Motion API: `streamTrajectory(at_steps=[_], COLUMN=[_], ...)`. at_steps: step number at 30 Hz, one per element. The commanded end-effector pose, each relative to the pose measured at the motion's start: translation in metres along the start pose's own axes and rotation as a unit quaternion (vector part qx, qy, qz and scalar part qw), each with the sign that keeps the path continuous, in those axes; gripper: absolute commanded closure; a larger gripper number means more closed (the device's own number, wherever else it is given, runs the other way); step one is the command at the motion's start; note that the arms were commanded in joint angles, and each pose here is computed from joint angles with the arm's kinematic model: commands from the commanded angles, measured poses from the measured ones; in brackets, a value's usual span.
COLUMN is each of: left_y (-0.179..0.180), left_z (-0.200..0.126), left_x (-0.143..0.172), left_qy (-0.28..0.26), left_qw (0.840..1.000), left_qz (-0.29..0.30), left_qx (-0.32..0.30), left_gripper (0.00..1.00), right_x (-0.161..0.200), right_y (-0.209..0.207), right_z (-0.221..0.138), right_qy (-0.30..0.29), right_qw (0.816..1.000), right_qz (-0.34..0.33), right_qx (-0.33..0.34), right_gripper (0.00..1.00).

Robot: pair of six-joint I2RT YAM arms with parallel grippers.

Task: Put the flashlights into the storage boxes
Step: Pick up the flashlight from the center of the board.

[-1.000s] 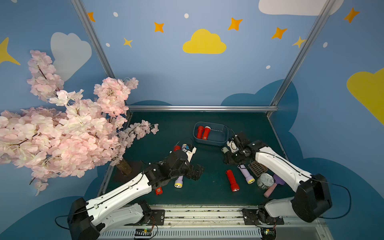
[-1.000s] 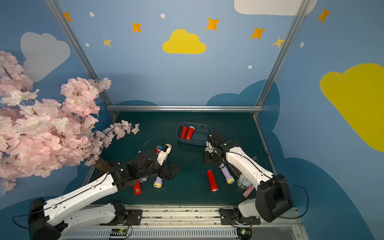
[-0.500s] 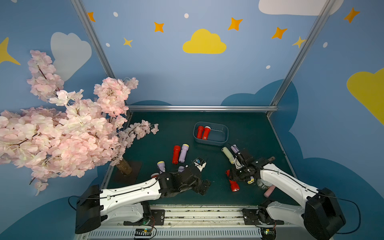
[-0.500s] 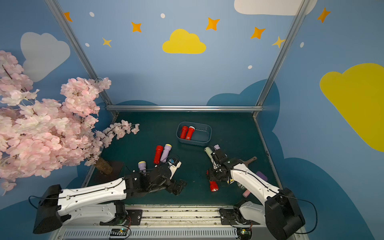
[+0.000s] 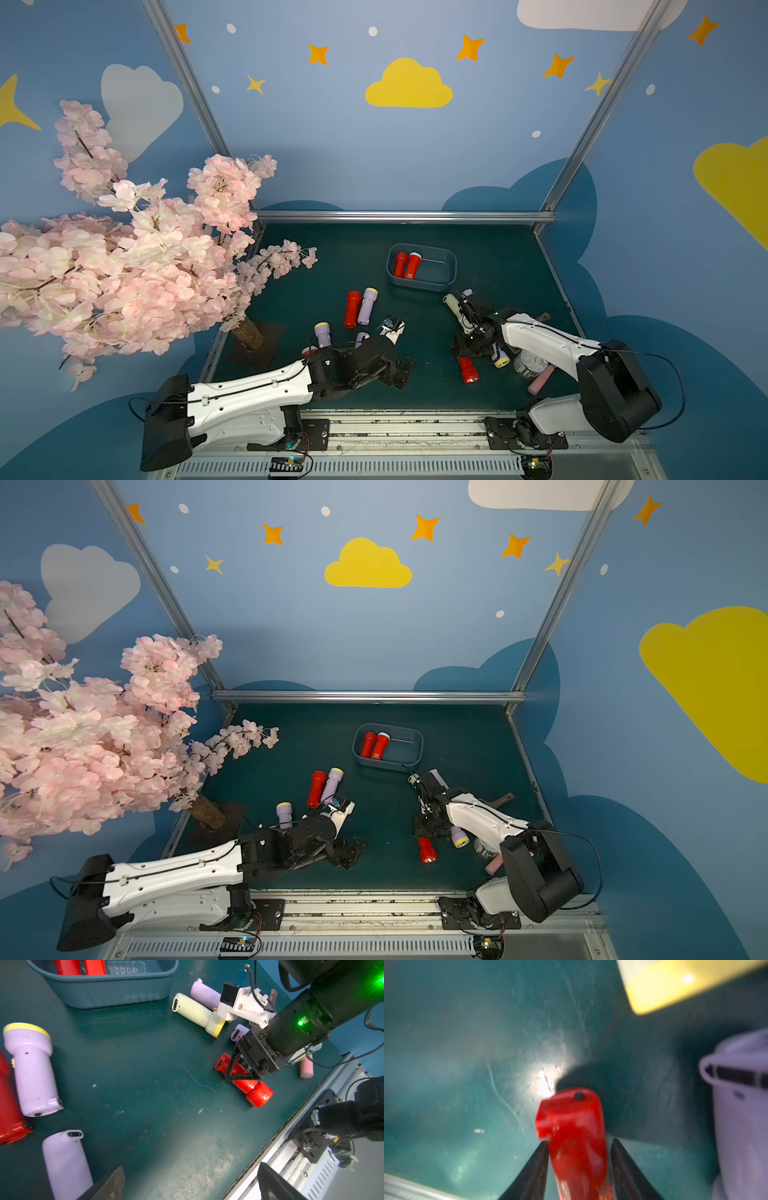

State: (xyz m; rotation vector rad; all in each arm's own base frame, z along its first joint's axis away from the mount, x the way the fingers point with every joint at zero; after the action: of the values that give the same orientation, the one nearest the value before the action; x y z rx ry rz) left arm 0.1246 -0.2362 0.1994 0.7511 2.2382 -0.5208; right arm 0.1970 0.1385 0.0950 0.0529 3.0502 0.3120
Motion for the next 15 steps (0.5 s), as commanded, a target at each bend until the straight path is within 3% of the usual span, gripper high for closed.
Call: streamTrajectory(at_steps=[1, 10, 15], left_y=[0.0074, 0.0099, 0.0118], left_z=[-0.0031, -0.0011, -0.0012], left_x=[0.0053, 0.0075, 0.0106], left_qy=[-0.002, -0.003, -0.005], left_qw=[1.000, 1.000, 0.999], left_qz=[0.002, 0.008, 0.011], left_qx=[-0.021, -0.029, -0.030], left_gripper=[0.01, 0.01, 0.01], right_x=[-0.0102, -0.0152, -0.0152], right_y=[0.0052, 0.0063, 0.0052], right_z=[-0.0026, -0.0039, -0.0013], right_qy=[-0.013, -0.007, 0.002], right_qw=[1.000, 1.000, 1.000], right_qz=[-0.008, -0.010, -0.008], right_qx=[-0.001, 0.017, 0.025], right_gripper=[0.51, 0.67, 0.67])
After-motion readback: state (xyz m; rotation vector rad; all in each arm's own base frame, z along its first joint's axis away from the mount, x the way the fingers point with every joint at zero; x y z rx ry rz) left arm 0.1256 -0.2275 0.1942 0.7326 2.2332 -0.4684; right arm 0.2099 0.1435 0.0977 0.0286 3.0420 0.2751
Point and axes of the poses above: each gripper's point midway between its finger pads, its own z axis out along the fingers, its own y axis along the line the jaws close on, x = y × z, the point moved 7 cm from there along -z, back along the fingers, and after that the axes turned 9 degrees about z, right-handed, at the moved point
